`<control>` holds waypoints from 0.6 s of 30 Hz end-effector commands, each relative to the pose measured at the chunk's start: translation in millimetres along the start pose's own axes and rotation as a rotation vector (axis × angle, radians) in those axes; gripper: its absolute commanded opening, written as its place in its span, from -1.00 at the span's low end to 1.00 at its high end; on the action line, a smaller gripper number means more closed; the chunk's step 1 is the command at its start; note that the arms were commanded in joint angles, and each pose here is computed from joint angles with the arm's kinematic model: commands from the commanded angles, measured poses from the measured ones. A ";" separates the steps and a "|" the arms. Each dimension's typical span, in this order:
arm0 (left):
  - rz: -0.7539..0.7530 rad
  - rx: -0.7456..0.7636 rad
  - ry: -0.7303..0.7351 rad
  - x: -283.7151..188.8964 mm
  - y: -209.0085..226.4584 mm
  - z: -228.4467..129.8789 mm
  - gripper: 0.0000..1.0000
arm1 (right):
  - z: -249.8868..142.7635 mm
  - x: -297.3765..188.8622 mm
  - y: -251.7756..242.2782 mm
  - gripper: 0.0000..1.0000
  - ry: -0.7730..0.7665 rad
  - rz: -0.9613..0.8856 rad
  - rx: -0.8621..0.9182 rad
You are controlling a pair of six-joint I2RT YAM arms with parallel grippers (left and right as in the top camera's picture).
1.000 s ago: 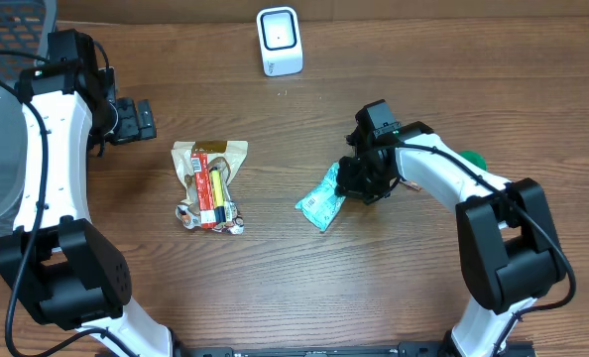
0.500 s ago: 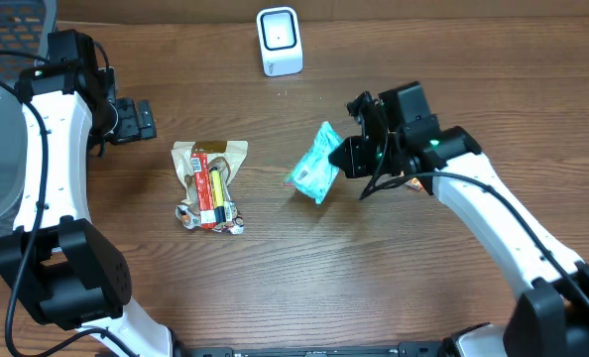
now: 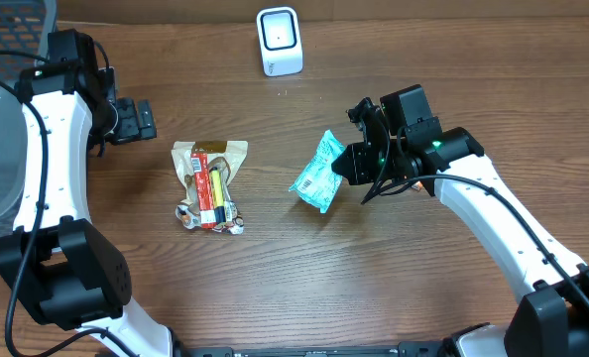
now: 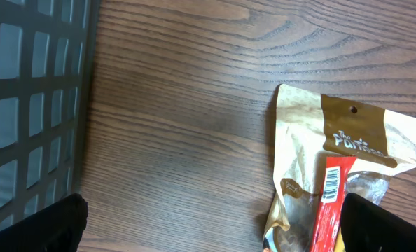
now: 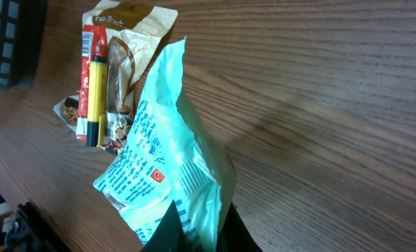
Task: Scan the item barcode
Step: 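Lift the wipes pack and turn it with the right gripper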
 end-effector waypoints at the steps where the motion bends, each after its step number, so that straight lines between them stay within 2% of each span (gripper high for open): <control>1: -0.010 0.021 -0.041 -12.6 -3.2 4.2 1.00 | -1.4 -4.9 11.6 -0.93 0.008 0.099 -0.011; 4: -0.010 0.021 -0.041 -12.6 -3.2 4.2 1.00 | 0.0 -7.0 24.5 -0.92 0.012 0.222 -0.027; 7: -0.010 0.021 -0.041 -12.6 -3.2 4.2 1.00 | 1.3 -14.3 45.5 -0.93 0.029 0.430 -0.038; 12: -0.010 0.021 -0.041 -12.6 -3.2 4.2 1.00 | 1.0 -15.8 48.6 -0.93 0.067 0.460 0.097; 18: -0.010 0.021 -0.041 -12.6 -3.3 4.2 1.00 | -3.2 -16.0 48.4 -0.93 0.093 0.462 0.119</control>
Point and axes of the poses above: each gripper's point midway between its finger pads, its own x axis out along the fingers, its own y axis along the line the jaws close on, z = x × y, the point moved 7 cm from there along -x, back along the fingers, and after that the axes turned 1 degree about x, right-handed, at the moved point
